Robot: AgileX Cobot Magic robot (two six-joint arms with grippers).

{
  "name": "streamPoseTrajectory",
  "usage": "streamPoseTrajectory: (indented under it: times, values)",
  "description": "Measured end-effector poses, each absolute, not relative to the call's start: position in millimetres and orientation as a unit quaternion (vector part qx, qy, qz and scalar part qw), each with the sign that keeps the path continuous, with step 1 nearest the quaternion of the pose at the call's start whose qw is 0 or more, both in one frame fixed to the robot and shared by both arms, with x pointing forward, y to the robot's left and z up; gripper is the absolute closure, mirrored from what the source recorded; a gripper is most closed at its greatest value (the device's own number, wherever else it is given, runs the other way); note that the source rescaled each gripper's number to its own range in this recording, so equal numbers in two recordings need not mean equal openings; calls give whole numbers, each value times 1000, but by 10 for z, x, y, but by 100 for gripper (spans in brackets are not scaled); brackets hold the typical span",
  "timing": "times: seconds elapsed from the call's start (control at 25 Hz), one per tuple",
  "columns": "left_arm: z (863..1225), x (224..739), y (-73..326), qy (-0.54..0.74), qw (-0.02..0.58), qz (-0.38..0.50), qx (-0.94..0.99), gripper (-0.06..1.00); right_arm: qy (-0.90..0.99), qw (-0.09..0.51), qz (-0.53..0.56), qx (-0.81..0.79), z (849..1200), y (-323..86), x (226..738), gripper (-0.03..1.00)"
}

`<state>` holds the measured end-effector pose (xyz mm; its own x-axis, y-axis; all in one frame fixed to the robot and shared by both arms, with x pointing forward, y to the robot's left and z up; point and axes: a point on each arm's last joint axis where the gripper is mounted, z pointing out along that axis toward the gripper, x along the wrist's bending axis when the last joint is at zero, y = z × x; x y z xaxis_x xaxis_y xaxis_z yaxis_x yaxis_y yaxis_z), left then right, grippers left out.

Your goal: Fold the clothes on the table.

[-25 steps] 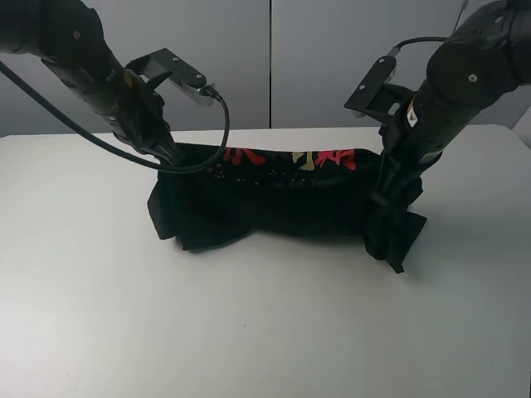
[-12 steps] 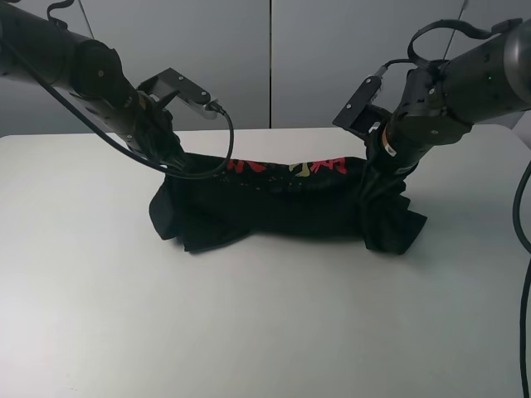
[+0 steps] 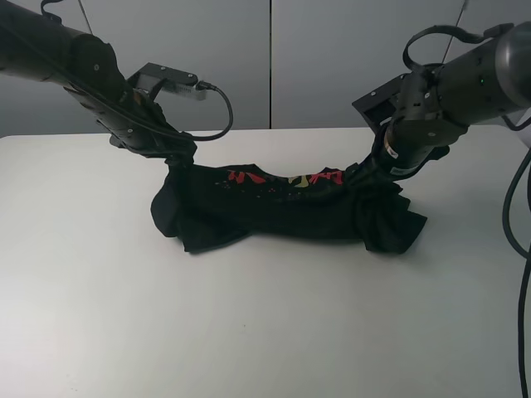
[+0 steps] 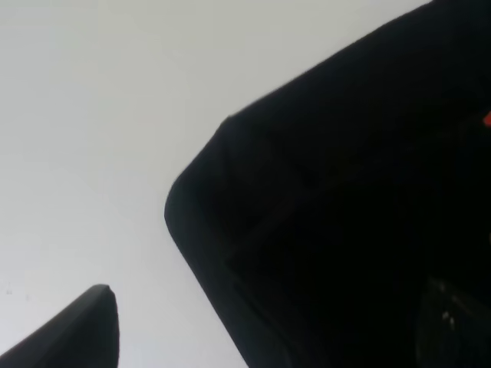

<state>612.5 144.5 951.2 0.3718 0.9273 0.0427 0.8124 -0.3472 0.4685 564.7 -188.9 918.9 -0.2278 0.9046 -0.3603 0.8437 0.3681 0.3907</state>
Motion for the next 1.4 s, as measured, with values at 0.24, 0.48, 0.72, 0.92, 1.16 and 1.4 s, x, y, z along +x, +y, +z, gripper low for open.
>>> streamPoseTrajectory:
  times: [0.24, 0.48, 0.72, 0.92, 1.16, 1.4]
  values:
    - [9674, 6202, 1429, 581, 146, 116, 792, -6, 761, 147, 59, 630, 9337, -1985, 5756, -3]
    - [9358, 6297, 1534, 626, 105, 46, 772, -6, 770, 115, 40, 626, 9512, -1942, 5802, -3]
    - [8981, 6313, 1546, 632, 69, 12, 772, -6, 768, 99, 41, 631, 9537, -1923, 5798, -3]
    - [8822, 6340, 1623, 645, 52, -2, 762, -6, 766, 84, 31, 637, 9531, -1920, 5765, -3]
    - [8784, 6382, 1744, 660, 46, -6, 750, -5, 746, 60, 38, 662, 9517, -1977, 5785, -3]
    - [8788, 6388, 1751, 661, 47, -5, 749, -5, 729, 11, 68, 681, 9376, -2059, 5931, -3]
